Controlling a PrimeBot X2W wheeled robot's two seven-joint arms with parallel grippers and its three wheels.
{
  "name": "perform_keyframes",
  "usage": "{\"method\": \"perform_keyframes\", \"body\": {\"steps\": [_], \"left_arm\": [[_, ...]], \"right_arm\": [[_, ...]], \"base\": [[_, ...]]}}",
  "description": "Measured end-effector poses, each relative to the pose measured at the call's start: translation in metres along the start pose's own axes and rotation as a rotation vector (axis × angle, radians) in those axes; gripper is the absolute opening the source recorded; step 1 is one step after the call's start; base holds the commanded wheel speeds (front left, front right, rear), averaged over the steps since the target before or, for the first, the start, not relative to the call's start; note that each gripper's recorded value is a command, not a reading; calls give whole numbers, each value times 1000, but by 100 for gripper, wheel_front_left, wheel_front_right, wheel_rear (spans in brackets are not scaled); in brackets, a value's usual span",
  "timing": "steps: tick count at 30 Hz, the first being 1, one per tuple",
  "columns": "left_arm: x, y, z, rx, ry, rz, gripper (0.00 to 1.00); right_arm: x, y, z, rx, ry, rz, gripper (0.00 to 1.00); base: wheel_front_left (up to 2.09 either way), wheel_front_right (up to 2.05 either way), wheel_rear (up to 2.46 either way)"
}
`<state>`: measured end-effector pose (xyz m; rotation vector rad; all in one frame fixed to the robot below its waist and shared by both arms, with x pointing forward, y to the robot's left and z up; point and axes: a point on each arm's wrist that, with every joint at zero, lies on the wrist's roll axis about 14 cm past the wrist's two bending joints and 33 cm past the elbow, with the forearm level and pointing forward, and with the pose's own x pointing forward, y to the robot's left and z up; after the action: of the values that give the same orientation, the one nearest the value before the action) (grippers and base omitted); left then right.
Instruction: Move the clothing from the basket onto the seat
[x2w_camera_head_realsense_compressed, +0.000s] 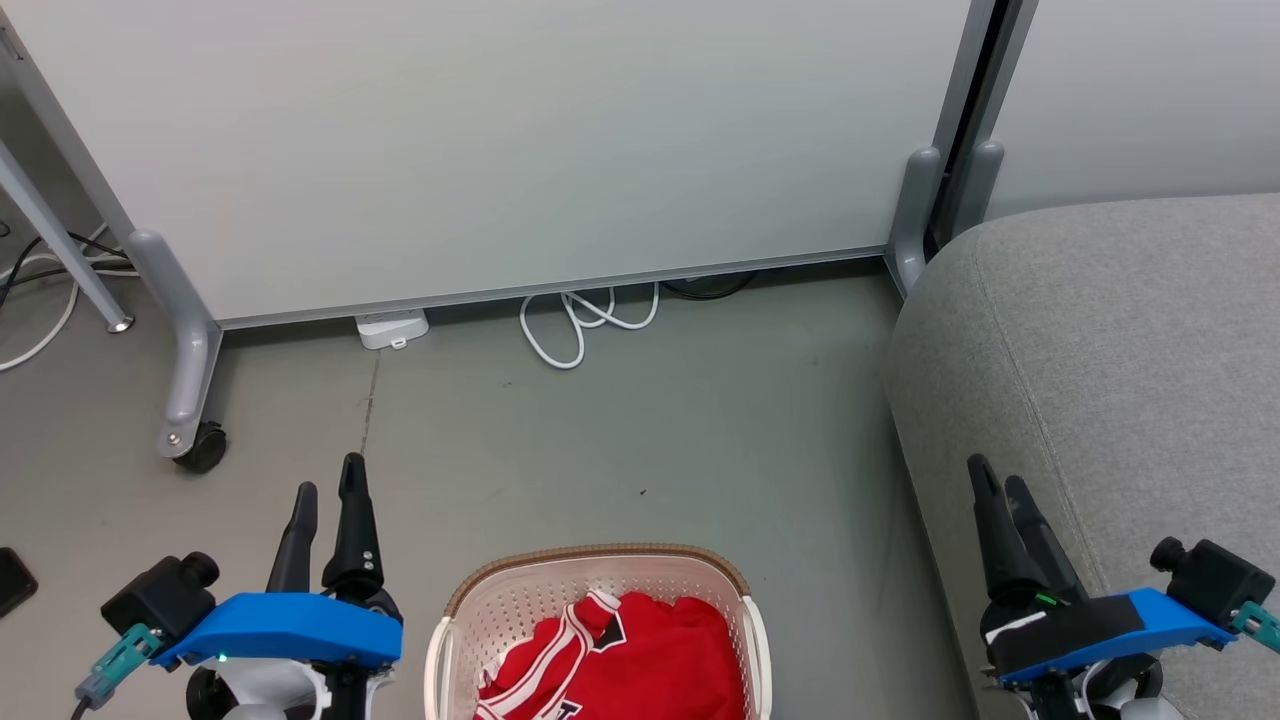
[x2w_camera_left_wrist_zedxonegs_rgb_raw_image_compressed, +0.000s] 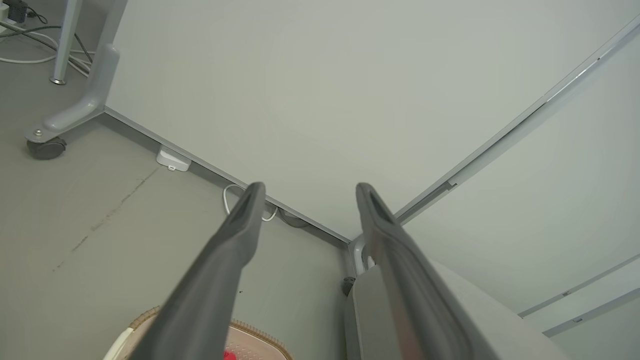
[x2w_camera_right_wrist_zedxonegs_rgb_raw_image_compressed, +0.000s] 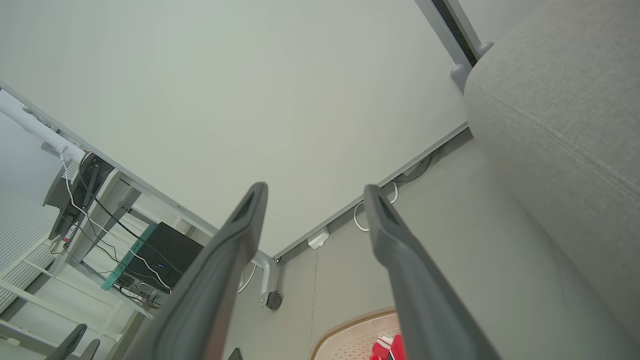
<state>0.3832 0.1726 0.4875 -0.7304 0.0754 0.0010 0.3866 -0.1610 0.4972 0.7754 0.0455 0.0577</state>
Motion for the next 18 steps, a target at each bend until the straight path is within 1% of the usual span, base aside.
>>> {"method": "perform_keyframes", "body": {"steps": [1, 18], "left_arm": [[0, 0, 0, 0, 0, 0, 100], [1, -5, -10, 232, 17, -25, 100]], "right_arm": [[0, 0, 0, 0, 0, 0, 100], [3, 10, -9, -230, 12, 46, 100]], "base": [[0, 0, 0], [0, 0, 0]]}}
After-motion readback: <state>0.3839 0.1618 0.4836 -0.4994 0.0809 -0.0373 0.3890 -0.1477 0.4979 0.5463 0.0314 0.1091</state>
